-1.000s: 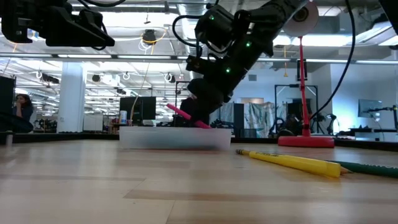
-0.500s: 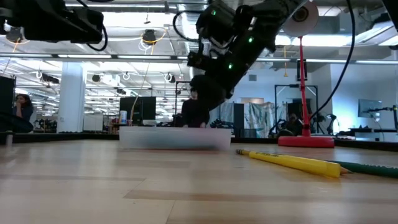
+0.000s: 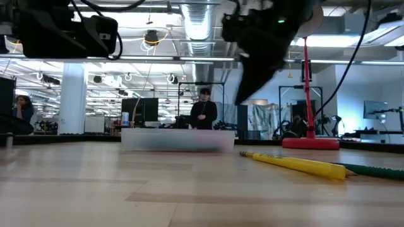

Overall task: Pick & place school supplies into a supply box
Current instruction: Put the green crayon into the pink supply box

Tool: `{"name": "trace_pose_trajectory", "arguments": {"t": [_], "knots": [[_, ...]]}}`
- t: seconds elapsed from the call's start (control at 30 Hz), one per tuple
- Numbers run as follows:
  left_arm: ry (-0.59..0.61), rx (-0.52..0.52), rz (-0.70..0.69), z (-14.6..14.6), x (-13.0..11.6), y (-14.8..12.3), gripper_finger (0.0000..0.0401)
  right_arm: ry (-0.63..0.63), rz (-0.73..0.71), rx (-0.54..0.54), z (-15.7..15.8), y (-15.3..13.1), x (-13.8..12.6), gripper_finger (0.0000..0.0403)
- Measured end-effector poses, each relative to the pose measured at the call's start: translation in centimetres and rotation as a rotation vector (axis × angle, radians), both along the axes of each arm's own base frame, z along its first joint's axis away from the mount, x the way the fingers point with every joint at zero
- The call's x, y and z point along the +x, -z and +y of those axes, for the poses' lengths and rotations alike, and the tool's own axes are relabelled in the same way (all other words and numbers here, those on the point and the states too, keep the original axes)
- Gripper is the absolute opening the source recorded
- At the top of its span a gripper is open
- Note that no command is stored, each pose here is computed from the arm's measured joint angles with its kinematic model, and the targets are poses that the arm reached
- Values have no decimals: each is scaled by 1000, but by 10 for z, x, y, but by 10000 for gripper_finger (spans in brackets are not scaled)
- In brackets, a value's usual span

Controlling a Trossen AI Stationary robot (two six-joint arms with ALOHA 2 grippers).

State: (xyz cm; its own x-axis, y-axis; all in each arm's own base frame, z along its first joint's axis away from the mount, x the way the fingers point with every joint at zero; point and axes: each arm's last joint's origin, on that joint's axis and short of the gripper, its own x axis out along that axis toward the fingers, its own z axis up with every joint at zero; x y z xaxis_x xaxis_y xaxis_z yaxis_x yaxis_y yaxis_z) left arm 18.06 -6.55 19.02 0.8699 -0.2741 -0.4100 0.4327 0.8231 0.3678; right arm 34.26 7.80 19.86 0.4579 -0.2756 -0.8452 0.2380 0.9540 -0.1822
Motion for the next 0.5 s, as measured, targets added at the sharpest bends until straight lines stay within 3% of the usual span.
{"name": "trace_pose_trajectory", "arguments": {"t": [0.17, 0.5], "knots": [[12, 22, 27, -4, 10, 12, 137, 57, 98, 6, 34, 12, -22, 119], [39, 98, 1, -11, 30, 12, 137, 144, 54, 109, 100, 12, -60, 118]]}}
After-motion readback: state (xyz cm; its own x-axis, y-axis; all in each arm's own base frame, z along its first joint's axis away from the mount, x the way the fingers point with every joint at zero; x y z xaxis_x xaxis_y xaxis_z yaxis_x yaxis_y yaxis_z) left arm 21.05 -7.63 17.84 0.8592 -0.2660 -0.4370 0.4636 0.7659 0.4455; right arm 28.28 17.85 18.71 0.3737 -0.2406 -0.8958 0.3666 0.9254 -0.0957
